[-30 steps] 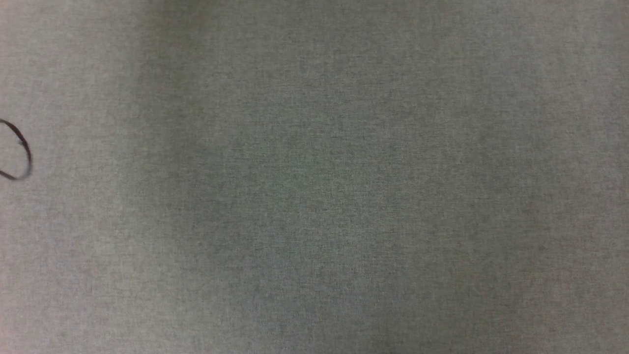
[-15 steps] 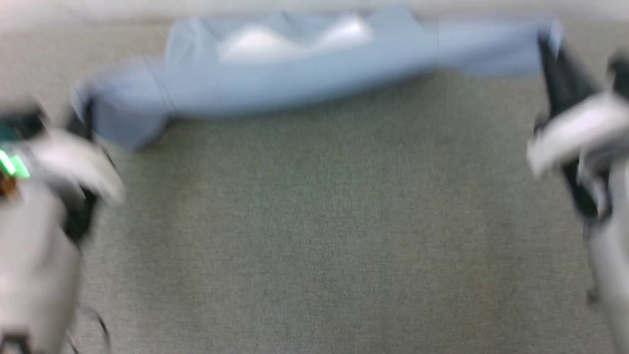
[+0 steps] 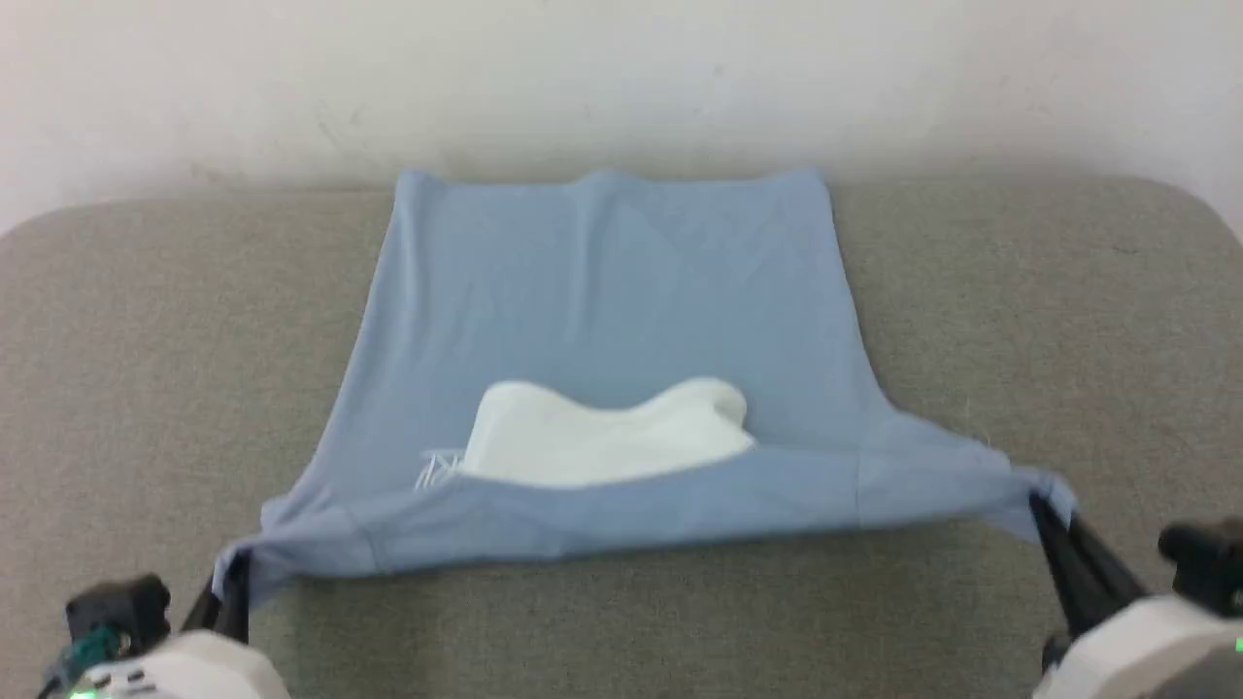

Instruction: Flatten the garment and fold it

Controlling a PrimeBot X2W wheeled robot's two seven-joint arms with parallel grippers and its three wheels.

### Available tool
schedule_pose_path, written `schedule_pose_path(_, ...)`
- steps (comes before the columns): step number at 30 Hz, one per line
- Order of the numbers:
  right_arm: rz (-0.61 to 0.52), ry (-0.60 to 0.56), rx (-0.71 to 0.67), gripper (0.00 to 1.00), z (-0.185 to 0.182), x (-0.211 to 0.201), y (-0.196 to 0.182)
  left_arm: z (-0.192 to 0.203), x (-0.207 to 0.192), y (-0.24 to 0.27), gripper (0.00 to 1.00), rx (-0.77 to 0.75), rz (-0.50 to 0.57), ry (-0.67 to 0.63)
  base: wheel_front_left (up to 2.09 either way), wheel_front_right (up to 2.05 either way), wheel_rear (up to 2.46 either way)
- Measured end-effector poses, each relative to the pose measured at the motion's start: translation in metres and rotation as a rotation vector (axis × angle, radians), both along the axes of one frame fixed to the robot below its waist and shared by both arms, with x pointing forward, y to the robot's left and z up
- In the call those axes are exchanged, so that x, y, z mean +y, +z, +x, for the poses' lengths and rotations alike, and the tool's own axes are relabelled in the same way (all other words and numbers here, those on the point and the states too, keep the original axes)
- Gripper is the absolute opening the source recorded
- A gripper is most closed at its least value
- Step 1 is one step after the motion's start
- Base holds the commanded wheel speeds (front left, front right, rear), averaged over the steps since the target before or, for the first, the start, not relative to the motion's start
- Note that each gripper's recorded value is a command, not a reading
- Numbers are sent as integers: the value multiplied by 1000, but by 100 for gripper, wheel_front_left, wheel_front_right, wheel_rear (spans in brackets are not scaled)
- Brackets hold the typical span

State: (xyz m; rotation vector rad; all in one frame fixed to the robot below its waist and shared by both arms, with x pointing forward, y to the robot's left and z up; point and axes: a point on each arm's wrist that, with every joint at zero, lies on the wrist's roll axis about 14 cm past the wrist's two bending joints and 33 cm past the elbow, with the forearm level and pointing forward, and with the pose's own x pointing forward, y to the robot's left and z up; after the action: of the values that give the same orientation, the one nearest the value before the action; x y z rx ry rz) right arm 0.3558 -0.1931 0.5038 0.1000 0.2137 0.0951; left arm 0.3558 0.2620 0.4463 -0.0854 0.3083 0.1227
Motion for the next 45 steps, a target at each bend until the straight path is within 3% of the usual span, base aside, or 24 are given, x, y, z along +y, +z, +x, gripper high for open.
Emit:
schedule_pose_path(8,48,-25,305,0,-75,4,-63,-70,-2,-16,0,163,-28,68,0,0,0)
schedule_pose_path(15,131,24,607,0,-130,27,-108,-100,-4,-26,0,240,-69,107,0,0,0)
schedule_pose_path(16,140,27,627,11,-133,28,-110,-101,-4,-26,0,243,-69,108,0,0,0)
schedule_pose_path(17,154,30,631,73,-133,29,-109,-102,-4,-26,0,241,-70,112,0,0,0)
schedule_pose_path(18,166,31,620,100,-130,30,-105,-101,-3,-24,0,232,-70,115,0,0,0)
schedule_pose_path(23,220,3,446,100,-94,19,-69,-94,-2,-15,0,183,-73,128,0,0,0)
schedule_pose_path(27,166,-43,293,100,-55,-2,-39,-83,-2,-6,0,129,-72,128,0,0,0)
schedule_pose_path(34,113,-48,136,100,53,-11,-19,-52,-9,15,0,17,-75,111,0,0,0)
schedule_pose_path(37,107,-28,104,100,104,-6,-17,-39,-12,20,0,-20,-76,108,0,0,0)
schedule_pose_path(45,120,34,222,100,202,25,-41,-20,-15,27,0,-87,-81,113,0,0,0)
